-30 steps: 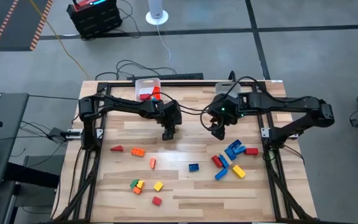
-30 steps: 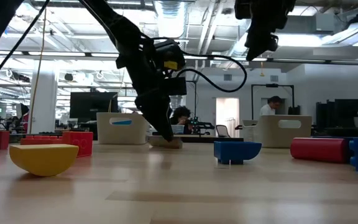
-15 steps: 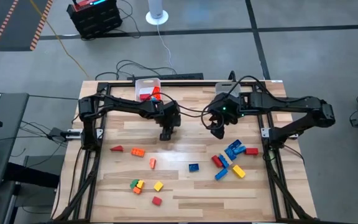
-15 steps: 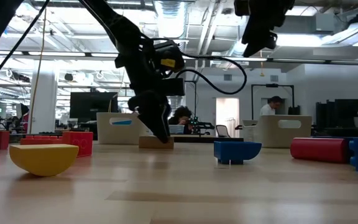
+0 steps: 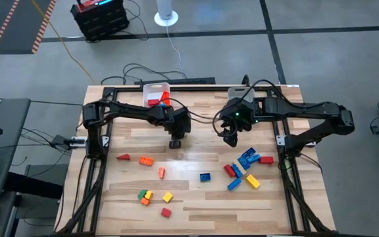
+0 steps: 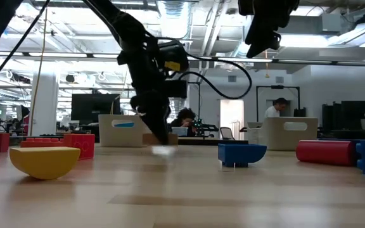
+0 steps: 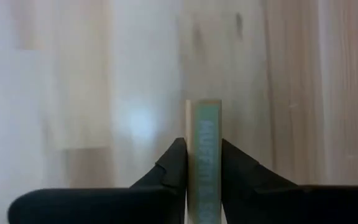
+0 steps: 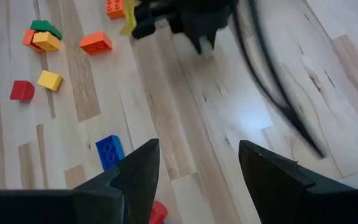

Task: Sort blocks by size
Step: Put the light brown rectangle wooden block into the white bin, then put the blue rectangle game piece into the white bin

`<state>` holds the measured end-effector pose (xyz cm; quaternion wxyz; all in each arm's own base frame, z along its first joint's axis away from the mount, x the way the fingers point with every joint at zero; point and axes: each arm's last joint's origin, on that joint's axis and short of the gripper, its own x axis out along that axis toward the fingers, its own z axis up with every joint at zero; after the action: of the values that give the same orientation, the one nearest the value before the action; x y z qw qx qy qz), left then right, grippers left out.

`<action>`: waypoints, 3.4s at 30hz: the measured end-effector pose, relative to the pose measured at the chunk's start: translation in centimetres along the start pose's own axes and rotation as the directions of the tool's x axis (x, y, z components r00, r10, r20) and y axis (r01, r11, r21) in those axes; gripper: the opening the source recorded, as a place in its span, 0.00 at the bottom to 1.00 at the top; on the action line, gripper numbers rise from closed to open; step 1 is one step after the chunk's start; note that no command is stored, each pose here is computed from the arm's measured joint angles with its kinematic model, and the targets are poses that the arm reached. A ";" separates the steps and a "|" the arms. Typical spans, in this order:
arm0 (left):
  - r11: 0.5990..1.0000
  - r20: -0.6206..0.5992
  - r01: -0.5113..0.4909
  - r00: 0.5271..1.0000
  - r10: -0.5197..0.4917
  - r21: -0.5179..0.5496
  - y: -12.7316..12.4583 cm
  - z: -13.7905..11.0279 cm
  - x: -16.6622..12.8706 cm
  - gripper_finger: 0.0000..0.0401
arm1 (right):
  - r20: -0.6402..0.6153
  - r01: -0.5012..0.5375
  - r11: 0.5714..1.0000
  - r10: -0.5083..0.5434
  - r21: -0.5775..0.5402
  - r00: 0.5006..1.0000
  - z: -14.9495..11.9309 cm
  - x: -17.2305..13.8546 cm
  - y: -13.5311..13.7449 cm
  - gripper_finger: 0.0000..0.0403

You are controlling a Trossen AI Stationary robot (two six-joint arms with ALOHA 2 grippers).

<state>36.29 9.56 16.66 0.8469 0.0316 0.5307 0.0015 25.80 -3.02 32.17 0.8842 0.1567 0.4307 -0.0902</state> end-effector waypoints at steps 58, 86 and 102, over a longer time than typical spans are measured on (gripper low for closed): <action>0.797 0.298 -0.350 0.792 0.532 -0.492 -0.5 0.5 -18.1 0.56 | -0.663 0.292 0.928 -0.069 0.232 0.746 -11.8 11.1 6.4 0.62; 0.867 0.383 -0.269 0.814 0.437 -0.419 -6.1 -7.1 -28.6 0.55 | -0.675 0.428 0.845 -0.114 0.319 0.729 -13.6 15.3 7.9 0.52; 0.901 0.301 -0.225 0.889 0.346 -0.372 -6.4 -8.1 -25.0 0.55 | -0.474 0.365 0.887 -0.202 0.282 0.857 -7.5 9.3 6.5 0.32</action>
<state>17.88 2.66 35.27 0.9130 -0.0308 0.3484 0.2099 27.93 5.50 21.74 0.6986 0.2664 0.6101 -0.2624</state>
